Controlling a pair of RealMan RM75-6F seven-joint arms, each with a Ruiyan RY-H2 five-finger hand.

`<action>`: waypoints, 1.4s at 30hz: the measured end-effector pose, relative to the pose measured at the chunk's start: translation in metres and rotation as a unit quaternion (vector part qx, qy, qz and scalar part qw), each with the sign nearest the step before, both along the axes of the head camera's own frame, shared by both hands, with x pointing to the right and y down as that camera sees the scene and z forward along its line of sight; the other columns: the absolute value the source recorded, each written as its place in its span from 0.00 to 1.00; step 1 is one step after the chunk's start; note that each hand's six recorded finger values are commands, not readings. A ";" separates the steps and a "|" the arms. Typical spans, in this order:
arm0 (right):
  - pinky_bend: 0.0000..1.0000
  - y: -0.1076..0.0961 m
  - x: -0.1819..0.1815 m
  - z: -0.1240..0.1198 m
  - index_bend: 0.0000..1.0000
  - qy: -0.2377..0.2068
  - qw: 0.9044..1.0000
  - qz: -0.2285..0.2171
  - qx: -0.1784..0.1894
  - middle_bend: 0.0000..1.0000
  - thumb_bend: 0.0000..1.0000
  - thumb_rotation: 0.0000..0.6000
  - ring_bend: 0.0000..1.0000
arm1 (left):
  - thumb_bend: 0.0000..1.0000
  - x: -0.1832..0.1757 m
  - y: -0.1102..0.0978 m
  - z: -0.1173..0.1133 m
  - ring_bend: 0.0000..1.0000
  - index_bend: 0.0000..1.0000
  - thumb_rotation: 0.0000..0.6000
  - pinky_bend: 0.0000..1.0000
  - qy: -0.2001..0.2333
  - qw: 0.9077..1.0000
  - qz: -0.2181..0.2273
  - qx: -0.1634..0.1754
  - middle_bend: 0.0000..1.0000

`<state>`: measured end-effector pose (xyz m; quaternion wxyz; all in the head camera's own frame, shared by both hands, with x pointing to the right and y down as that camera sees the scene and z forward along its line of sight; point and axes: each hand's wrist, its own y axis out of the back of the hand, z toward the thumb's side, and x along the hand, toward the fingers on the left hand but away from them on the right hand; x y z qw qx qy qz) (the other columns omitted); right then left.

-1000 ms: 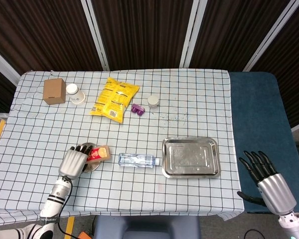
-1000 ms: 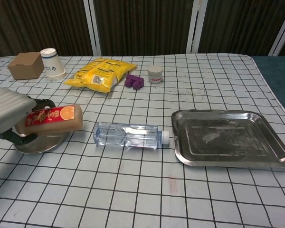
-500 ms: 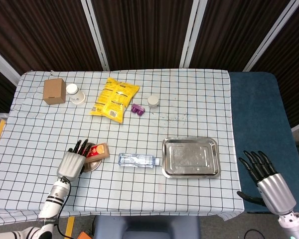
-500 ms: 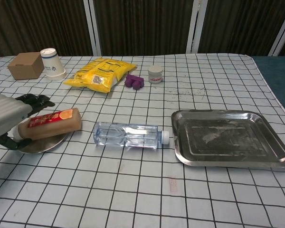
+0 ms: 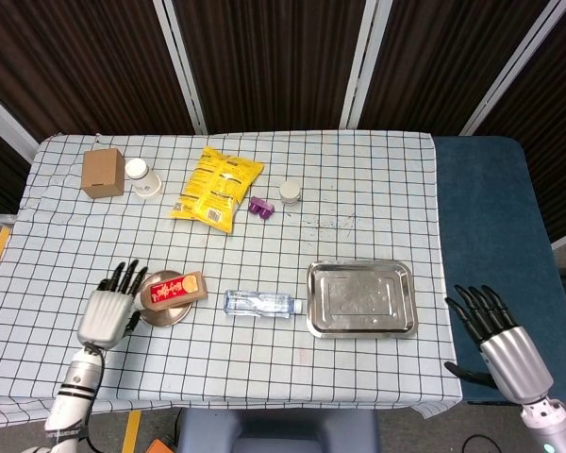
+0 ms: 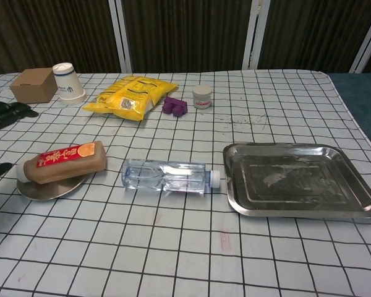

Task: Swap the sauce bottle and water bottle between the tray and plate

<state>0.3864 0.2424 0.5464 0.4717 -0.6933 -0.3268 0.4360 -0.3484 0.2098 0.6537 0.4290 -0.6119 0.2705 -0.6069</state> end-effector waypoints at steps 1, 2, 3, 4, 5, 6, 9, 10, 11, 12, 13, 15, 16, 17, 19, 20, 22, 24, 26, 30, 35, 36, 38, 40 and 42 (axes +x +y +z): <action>0.00 -0.001 -0.002 0.002 0.00 0.001 1.000 -0.004 -0.004 0.00 0.00 1.00 0.00 | 0.40 -0.007 0.000 -0.005 0.12 0.11 1.00 0.32 0.005 1.000 -0.016 0.011 0.13; 0.00 -0.002 -0.005 0.004 0.00 0.003 1.000 -0.009 -0.009 0.00 0.00 1.00 0.00 | 0.40 -0.018 -0.001 -0.012 0.13 0.13 1.00 0.32 0.011 0.999 -0.038 0.028 0.14; 0.00 -0.002 -0.008 0.006 0.00 0.003 1.000 -0.013 -0.013 0.00 0.00 1.00 0.00 | 0.40 -0.026 0.000 -0.017 0.13 0.15 1.00 0.32 0.017 0.998 -0.054 0.040 0.15; 0.00 -0.003 -0.011 0.008 0.00 0.004 1.000 -0.017 -0.018 0.00 0.00 1.00 0.00 | 0.40 -0.033 0.000 -0.022 0.13 0.15 1.00 0.32 0.022 0.996 -0.069 0.050 0.15; 0.00 -0.005 -0.016 0.010 0.00 0.003 0.999 -0.023 -0.026 0.00 0.00 1.00 0.00 | 0.40 -0.043 0.002 -0.025 0.13 0.15 1.00 0.32 0.029 0.994 -0.088 0.058 0.15; 0.00 -0.006 -0.020 0.012 0.00 0.002 0.999 -0.028 -0.032 0.00 0.00 1.00 0.00 | 0.40 -0.050 0.003 -0.027 0.13 0.15 1.00 0.32 0.034 0.993 -0.100 0.062 0.15; 0.00 -0.012 -0.037 0.019 0.00 -0.005 0.997 -0.047 -0.053 0.00 0.00 1.00 0.00 | 0.40 -0.077 0.009 -0.028 0.13 0.14 1.00 0.32 0.037 0.988 -0.134 0.063 0.15; 0.00 -0.014 -0.043 0.022 0.00 -0.008 0.997 -0.054 -0.059 0.00 0.00 1.00 0.00 | 0.41 -0.084 0.011 -0.028 0.13 0.14 1.00 0.32 0.033 0.988 -0.141 0.059 0.15; 0.00 -0.017 -0.052 0.024 0.00 -0.012 0.996 -0.063 -0.068 0.00 0.00 1.00 0.00 | 0.41 -0.089 0.012 -0.026 0.13 0.14 1.00 0.32 0.029 0.988 -0.144 0.053 0.15; 0.01 -0.019 -0.059 0.026 0.03 -0.017 0.995 -0.070 -0.074 0.01 0.00 1.00 0.00 | 0.41 -0.091 0.011 -0.026 0.13 0.14 1.00 0.32 0.026 0.988 -0.144 0.051 0.15; 0.04 -0.022 -0.067 0.028 0.07 -0.022 0.993 -0.078 -0.080 0.03 0.00 1.00 0.01 | 0.41 -0.094 0.011 -0.026 0.13 0.14 1.00 0.32 0.023 0.988 -0.143 0.049 0.15; 0.13 -0.028 -0.085 0.033 0.15 -0.032 0.990 -0.099 -0.094 0.07 0.00 1.00 0.03 | 0.41 -0.100 0.011 -0.026 0.12 0.14 1.00 0.32 0.015 0.989 -0.141 0.042 0.14; 0.16 -0.031 -0.092 0.036 0.18 -0.035 0.988 -0.108 -0.101 0.09 0.00 1.00 0.05 | 0.41 -0.101 0.011 -0.027 0.12 0.14 1.00 0.32 0.015 0.989 -0.140 0.039 0.14; 0.17 -0.034 -0.102 0.039 0.20 -0.038 0.986 -0.120 -0.110 0.12 0.00 1.00 0.06 | 0.41 -0.103 0.011 -0.028 0.12 0.13 1.00 0.32 0.017 0.989 -0.143 0.037 0.14; 0.18 -0.040 -0.116 0.045 0.23 -0.038 0.982 -0.137 -0.121 0.14 0.00 1.00 0.08 | 0.41 -0.105 0.011 -0.029 0.12 0.13 1.00 0.32 0.020 0.988 -0.148 0.034 0.15; 0.18 -0.043 -0.123 0.049 0.24 -0.035 0.981 -0.145 -0.126 0.15 0.00 1.00 0.08 | 0.41 -0.106 0.011 -0.030 0.12 0.13 1.00 0.32 0.021 0.988 -0.150 0.032 0.15; 0.18 -0.050 -0.139 0.056 0.28 -0.027 0.977 -0.165 -0.134 0.17 0.00 1.00 0.11 | 0.41 -0.107 0.011 -0.031 0.12 0.13 1.00 0.32 0.021 0.988 -0.150 0.032 0.15; 0.18 -0.056 -0.155 0.063 0.34 -0.022 0.973 -0.179 -0.140 0.22 0.00 1.00 0.15 | 0.41 -0.106 0.012 -0.031 0.12 0.13 1.00 0.32 0.022 0.988 -0.149 0.030 0.15; 0.19 -0.056 -0.169 0.074 0.38 -0.021 0.969 -0.184 -0.164 0.25 0.00 1.00 0.18 | 0.41 -0.105 0.013 -0.031 0.12 0.13 1.00 0.32 0.022 0.989 -0.145 0.024 0.15; 0.19 -0.060 -0.197 0.101 0.40 -0.021 0.959 -0.184 -0.216 0.27 0.00 1.00 0.20 | 0.41 -0.105 0.015 -0.031 0.12 0.13 1.00 0.32 0.024 0.990 -0.142 0.013 0.15; 0.20 -0.071 -0.228 0.128 0.41 -0.013 0.959 -0.169 -0.227 0.29 0.00 1.00 0.21 | 0.41 -0.106 0.015 -0.030 0.12 0.13 1.00 0.33 0.032 0.989 -0.142 0.000 0.15; 0.21 -0.071 -0.234 0.134 0.42 -0.009 0.959 -0.169 -0.228 0.29 0.00 1.00 0.21 | 0.41 -0.107 0.014 -0.030 0.12 0.13 1.00 0.33 0.034 0.989 -0.143 -0.002 0.15; 0.21 -0.073 -0.248 0.146 0.42 0.000 0.959 -0.170 -0.228 0.29 0.00 1.00 0.21 | 0.41 -0.109 0.013 -0.031 0.12 0.13 1.00 0.33 0.039 0.988 -0.147 -0.006 0.15; 0.21 -0.076 -0.260 0.154 0.42 0.004 0.960 -0.171 -0.221 0.29 0.00 1.00 0.21 | 0.41 -0.111 0.012 -0.032 0.12 0.13 1.00 0.33 0.042 0.988 -0.151 -0.008 0.15; 0.21 -0.080 -0.272 0.159 0.42 0.005 0.963 -0.172 -0.209 0.29 0.00 1.00 0.21 | 0.41 -0.113 0.011 -0.033 0.12 0.13 1.00 0.33 0.045 0.987 -0.156 -0.008 0.15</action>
